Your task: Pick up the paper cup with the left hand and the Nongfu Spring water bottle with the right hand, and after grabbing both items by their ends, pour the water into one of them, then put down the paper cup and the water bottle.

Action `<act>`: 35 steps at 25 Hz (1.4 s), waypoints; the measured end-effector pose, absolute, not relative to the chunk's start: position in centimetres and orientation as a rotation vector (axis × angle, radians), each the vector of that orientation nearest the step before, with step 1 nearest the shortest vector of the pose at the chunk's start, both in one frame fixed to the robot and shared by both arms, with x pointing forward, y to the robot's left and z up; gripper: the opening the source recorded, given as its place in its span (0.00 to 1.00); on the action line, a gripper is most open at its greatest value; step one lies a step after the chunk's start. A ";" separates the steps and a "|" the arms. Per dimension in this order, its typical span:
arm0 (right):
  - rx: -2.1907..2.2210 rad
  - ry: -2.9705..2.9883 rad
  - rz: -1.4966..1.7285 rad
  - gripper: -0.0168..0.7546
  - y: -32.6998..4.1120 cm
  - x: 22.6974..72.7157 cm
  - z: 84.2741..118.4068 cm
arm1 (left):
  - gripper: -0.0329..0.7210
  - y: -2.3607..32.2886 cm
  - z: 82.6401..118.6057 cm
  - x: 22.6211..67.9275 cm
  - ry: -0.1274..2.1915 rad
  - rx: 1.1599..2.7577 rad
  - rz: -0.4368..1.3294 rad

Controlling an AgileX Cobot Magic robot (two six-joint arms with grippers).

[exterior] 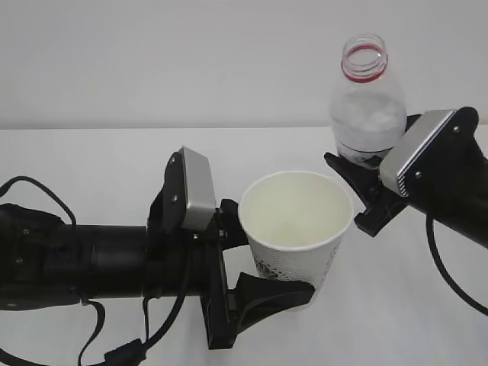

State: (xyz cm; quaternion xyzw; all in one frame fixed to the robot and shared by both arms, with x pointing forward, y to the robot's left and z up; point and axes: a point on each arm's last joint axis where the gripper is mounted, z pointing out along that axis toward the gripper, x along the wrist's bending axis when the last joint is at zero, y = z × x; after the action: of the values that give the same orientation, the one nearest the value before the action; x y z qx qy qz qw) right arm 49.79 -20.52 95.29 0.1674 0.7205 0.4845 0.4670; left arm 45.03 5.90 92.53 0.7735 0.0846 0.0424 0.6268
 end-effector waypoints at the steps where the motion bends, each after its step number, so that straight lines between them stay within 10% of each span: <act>1: 0.385 1.776 1.176 0.64 -20.4 50.0 95.5 | 0.82 5.9 92.5 45.0 0.189 1.776 0.096; 35: -0.051 1.796 0.872 0.64 -18.9 54.9 101.4 | 0.81 9.8 94.0 48.5 0.315 1.770 0.262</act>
State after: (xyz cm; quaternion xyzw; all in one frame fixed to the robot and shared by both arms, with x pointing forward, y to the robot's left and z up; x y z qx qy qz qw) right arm 54.87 -18.91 101.40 -0.0214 0.7560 0.3672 0.5414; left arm 48.50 9.83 93.95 0.7684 0.1366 0.1137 0.6148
